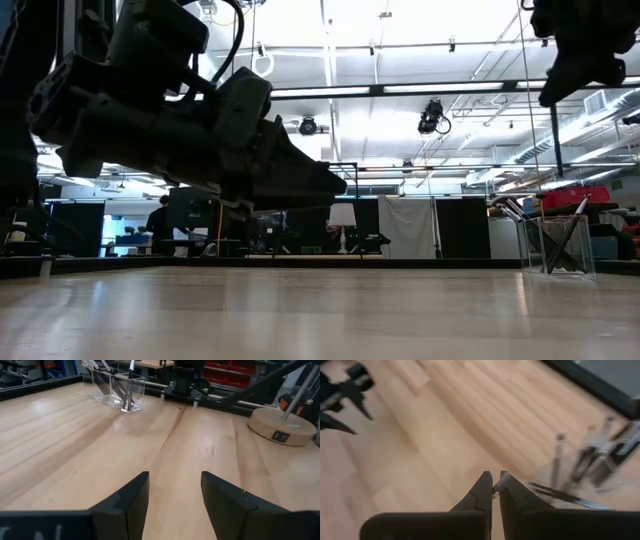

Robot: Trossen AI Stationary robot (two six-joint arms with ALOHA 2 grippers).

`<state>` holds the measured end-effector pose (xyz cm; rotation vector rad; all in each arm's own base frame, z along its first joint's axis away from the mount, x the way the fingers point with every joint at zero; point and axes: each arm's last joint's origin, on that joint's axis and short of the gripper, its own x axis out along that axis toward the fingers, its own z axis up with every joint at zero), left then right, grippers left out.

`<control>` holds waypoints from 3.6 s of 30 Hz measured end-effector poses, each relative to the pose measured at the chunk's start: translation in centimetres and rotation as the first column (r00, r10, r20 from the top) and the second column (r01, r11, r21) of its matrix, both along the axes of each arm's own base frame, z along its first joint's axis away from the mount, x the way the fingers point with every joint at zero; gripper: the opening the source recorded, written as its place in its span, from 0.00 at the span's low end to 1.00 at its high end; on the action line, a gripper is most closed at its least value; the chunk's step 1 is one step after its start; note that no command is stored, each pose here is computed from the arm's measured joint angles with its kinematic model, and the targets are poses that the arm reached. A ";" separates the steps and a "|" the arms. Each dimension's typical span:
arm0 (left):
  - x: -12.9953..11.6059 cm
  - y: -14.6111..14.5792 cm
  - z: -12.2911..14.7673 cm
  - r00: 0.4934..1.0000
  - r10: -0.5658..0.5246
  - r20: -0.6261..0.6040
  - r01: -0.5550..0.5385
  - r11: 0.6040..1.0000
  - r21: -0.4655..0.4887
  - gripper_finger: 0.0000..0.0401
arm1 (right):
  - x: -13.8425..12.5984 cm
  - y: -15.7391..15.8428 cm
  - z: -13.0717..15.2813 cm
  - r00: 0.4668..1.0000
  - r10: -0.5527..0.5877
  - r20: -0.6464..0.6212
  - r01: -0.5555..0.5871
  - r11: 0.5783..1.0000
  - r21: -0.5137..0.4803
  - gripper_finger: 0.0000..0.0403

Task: Put items in baskets/containers
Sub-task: Put the eyeshadow brush into the transparent organizer, then return to Home Position

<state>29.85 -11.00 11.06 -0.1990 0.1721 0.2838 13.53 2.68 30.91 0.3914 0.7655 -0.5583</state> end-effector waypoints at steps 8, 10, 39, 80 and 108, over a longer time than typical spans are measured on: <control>0.0 0.1 0.0 1.000 0.007 0.007 -0.007 1.000 -0.023 0.45 | -2.0 -3.1 -1.1 0.990 -0.129 -0.064 0.123 0.988 -0.089 0.03; 0.0 0.1 0.0 1.000 0.008 0.007 -0.008 1.000 -0.025 0.45 | -2.0 -3.8 -1.8 0.980 -0.172 -0.096 0.162 0.981 -0.110 0.03; 0.0 0.0 0.0 1.000 0.005 0.018 -0.004 0.997 -0.071 0.45 | -0.8 -8.2 -8.0 0.968 -0.152 -0.199 0.162 0.986 0.033 0.21; -9.7 4.2 6.9 0.954 -0.137 0.267 0.162 0.984 -0.075 0.02 | 2.8 2.1 -10.0 0.570 0.540 0.619 -0.549 0.811 -0.202 0.04; -16.7 11.1 7.4 0.914 -0.093 0.395 0.109 0.994 -0.019 0.00 | -0.6 -1.1 -10.9 0.565 0.456 0.688 -0.396 0.881 -0.258 0.00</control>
